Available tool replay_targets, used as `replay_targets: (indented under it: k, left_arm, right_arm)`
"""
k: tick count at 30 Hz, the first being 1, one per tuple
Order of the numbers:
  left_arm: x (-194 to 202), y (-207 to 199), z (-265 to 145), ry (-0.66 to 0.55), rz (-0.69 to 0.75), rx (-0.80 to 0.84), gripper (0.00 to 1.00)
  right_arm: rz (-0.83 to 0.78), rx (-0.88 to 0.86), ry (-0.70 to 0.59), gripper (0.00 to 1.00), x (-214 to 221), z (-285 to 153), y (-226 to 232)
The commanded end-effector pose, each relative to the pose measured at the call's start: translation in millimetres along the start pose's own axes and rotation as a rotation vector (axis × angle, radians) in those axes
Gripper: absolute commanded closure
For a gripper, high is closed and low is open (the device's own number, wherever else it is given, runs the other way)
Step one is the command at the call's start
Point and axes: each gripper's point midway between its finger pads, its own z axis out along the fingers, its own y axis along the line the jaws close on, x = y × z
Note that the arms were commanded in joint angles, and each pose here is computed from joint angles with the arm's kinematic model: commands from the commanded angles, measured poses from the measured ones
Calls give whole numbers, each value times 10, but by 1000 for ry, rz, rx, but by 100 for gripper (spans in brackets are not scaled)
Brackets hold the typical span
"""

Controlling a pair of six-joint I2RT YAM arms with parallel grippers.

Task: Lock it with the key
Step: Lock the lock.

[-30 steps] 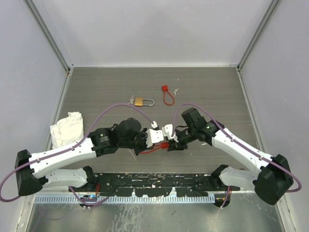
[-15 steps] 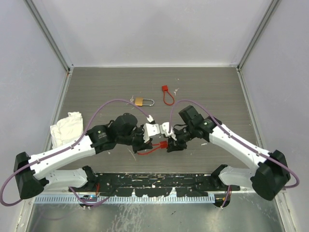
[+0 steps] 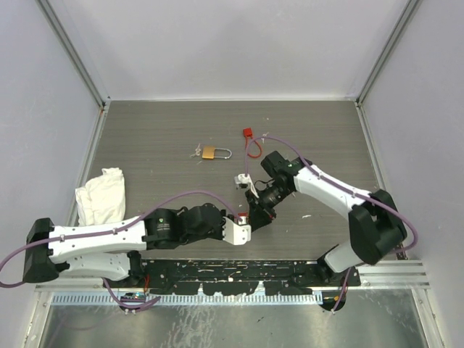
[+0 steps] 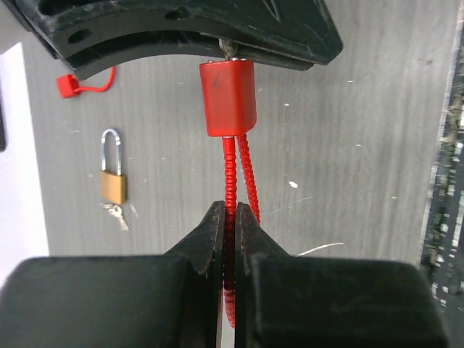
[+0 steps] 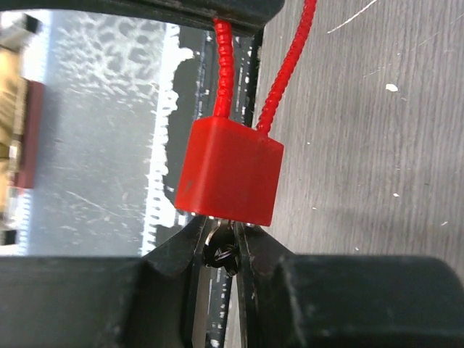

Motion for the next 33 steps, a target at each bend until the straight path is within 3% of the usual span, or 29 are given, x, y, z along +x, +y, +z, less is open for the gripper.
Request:
replay_targets:
  k: [1, 6, 8, 12, 15, 19, 26, 29, 33]
  left_arm:
    - [182, 287, -66, 85, 72, -162, 100]
    - [277, 289, -145, 65, 22, -175, 100]
    - [242, 264, -181, 15, -50, -133, 100]
    - [0, 92, -259, -136, -179, 19, 100]
    - [-207, -20, -306, -223, -213, 105, 100]
    - [-372, -12, -348, -261, -224, 144, 100]
    - [-584, 69, -485, -343, -217, 149, 100]
    - [-629, 79, -502, -356, -217, 155, 100]
    - [-643, 88, -481, -342, -214, 162, 100]
  right_arm:
    - [113, -144, -96, 99, -157, -169, 161]
    - [32, -128, -95, 99, -113, -309, 135]
    - [-10, 15, -62, 99, -44, -328, -13]
    - [-245, 297, -62, 97, -113, -449, -234]
    - [-361, 301, -113, 72, -238, -482, -136]
    - [-396, 261, -118, 57, -296, -421, -87]
    - [-462, 254, -140, 16, -311, -369, -74]
    - [-506, 211, -147, 10, -334, -252, 48]
    - [-488, 217, -109, 12, -400, -140, 41]
